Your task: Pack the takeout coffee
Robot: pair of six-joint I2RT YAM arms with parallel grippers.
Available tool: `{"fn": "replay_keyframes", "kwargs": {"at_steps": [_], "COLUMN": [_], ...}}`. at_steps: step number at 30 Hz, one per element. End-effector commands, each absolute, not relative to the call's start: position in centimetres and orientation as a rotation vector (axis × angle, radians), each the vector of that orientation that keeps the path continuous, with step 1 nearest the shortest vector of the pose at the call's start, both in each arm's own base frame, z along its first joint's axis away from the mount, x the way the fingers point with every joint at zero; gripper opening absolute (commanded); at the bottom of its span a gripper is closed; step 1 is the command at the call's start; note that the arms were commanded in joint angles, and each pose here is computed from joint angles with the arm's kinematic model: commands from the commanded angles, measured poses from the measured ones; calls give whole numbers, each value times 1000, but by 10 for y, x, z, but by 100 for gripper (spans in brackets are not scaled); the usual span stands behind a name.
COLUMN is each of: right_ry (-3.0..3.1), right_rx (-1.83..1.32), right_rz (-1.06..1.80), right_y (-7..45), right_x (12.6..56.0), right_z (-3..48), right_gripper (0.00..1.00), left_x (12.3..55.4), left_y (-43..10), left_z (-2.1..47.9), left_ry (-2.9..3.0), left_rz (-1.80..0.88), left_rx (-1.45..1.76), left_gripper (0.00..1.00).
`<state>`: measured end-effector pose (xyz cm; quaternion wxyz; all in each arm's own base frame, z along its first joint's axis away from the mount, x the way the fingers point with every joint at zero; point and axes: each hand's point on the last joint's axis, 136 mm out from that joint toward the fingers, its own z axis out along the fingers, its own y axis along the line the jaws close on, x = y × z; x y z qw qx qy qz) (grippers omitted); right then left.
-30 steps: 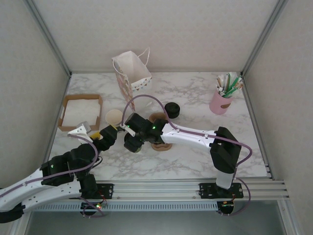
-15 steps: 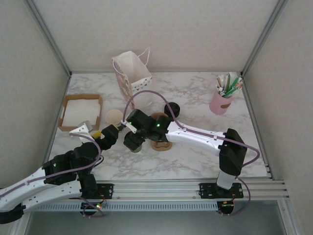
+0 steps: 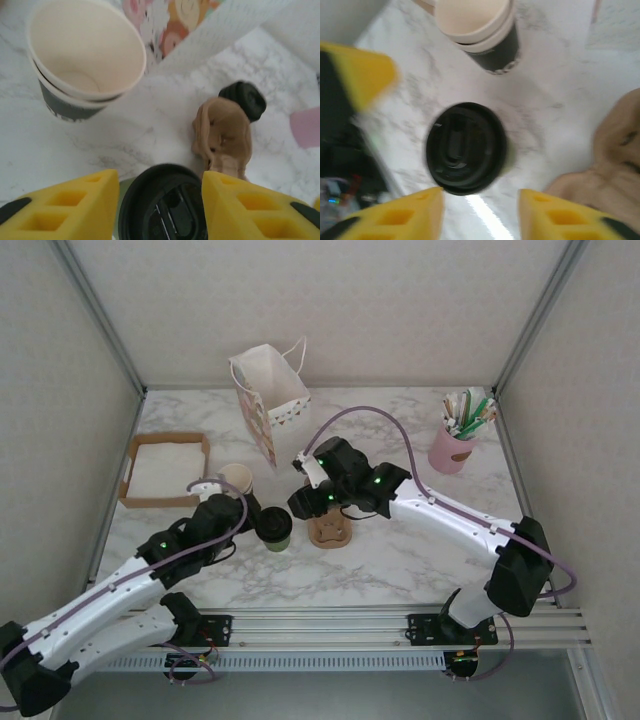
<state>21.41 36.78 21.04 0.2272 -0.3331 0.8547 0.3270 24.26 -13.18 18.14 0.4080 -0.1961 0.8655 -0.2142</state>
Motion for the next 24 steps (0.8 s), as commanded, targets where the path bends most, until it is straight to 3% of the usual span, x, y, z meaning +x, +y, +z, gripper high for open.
{"fn": "replay_keyframes", "kwargs": {"at_steps": [1,3,6,24], "right_ry": [2355,2386,2427,2691], "right_rx": [-935,-929,-913,-898], "right_rz": [1206,1228,1211,1109], "right_y": [392,398,402,409], "right_x": [189,190,194,191], "right_z": [221,215,203,128], "right_gripper": [26,16,11,9], "left_x": [240,240,239,232], "left_y": [-158,-163,-163,-160], "left_z": [175,165,153,107], "left_ry": [2243,2280,2316,2413], "left_rz": [-686,-692,-672,-635], "left_rx": [-398,-383,-378,-397], "left_gripper": [41,35,31,23]}}
